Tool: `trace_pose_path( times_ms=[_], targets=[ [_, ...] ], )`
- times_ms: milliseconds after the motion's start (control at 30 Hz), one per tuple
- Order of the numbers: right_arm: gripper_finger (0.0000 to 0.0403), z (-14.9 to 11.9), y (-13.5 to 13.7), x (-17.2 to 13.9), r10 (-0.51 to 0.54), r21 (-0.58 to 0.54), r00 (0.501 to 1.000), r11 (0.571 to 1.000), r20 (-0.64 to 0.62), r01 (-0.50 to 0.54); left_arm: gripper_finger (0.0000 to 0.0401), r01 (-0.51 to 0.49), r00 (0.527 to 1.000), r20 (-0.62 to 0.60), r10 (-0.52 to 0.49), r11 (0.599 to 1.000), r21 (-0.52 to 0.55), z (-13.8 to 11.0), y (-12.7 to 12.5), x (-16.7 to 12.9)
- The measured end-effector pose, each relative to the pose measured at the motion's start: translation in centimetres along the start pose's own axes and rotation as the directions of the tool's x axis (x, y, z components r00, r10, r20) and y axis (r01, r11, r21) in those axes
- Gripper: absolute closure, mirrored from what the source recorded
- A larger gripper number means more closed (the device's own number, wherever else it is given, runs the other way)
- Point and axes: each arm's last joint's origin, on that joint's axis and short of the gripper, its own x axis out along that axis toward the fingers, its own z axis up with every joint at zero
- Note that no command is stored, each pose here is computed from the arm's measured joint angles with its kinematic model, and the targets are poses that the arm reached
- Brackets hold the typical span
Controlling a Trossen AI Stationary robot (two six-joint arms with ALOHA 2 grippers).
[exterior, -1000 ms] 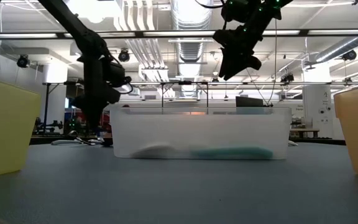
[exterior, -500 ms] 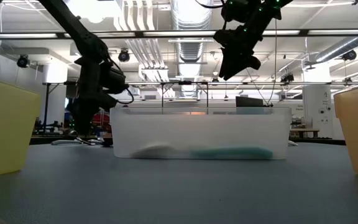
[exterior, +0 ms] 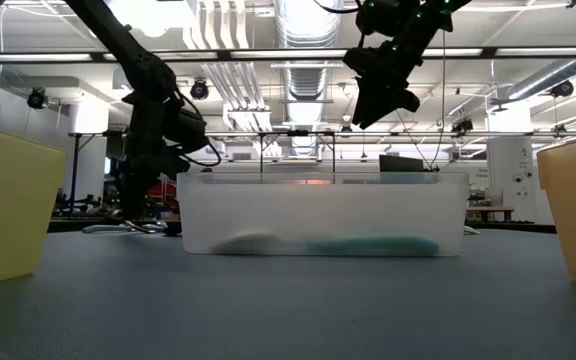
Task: Sort silverware by color (type)
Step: Put the black spoon into the orange bin
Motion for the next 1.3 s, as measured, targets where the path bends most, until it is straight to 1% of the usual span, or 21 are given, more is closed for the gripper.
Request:
trace_pose_path(
  times_ms=[133, 200, 300, 467, 567, 700, 767, 1133, 1300],
  targets=[
    [0.0305, 0.0, 0.0, 0.0, 0.000, 0.000, 1.000, 1.000, 0.000, 0.000, 0.0330, -0.003, 1.000, 0.004, 0.003, 0.999, 0.032, 0.1, -1.0, 0.0],
    [0.0304, 0.0, 0.0, 0.0, 0.000, 0.000, 1.000, 1.000, 0.000, 0.000, 0.0331, -0.006, 1.000, 0.021, 0.005, 1.000, 0.028, 0.3, -1.4, 0.0],
    [0.0303, 0.0, 0.0, 0.0, 0.000, -0.001, 1.000, 1.000, 0.000, 0.000, 0.0340, -0.007, 0.997, 0.071, 0.008, 1.000, -0.009, 0.9, -1.5, 0.0],
    [0.0307, 0.0, 0.0, 0.0, 0.000, -0.001, 1.000, 1.000, 0.000, 0.000, 0.0380, 0.002, 0.987, 0.158, 0.015, 0.995, -0.104, 1.7, -1.5, -0.1],
    [0.0307, 0.0, 0.0, 0.0, 0.001, -0.002, 1.000, 1.000, 0.000, -0.001, 0.0398, 0.016, 0.984, 0.179, 0.008, 0.991, -0.130, 1.9, -1.5, -0.2],
    [0.0305, 0.0, 0.0, 0.0, 0.001, -0.002, 1.000, 1.000, 0.000, -0.001, 0.0397, 0.120, 0.975, 0.205, -0.089, 0.983, -0.141, 2.1, -1.9, -0.2],
    [0.0306, 0.0, 0.0, 0.0, 0.001, -0.002, 1.000, 1.000, 0.000, -0.001, 0.0400, 0.145, 0.971, 0.210, -0.113, 0.979, -0.146, 2.2, -2.3, -0.2],
    [0.0309, 0.0, 0.0, 0.0, 0.001, -0.005, 1.000, 1.000, 0.000, -0.001, 0.0401, 0.152, 0.971, 0.206, -0.125, 0.981, -0.123, 2.3, -4.9, -0.2],
    [0.0309, 0.0, 0.0, 0.0, 0.001, -0.005, 1.000, 1.000, 0.000, -0.001, 0.0401, 0.133, 0.971, 0.221, -0.095, 0.978, -0.163, 2.2, -5.0, 0.3]
  ],
)
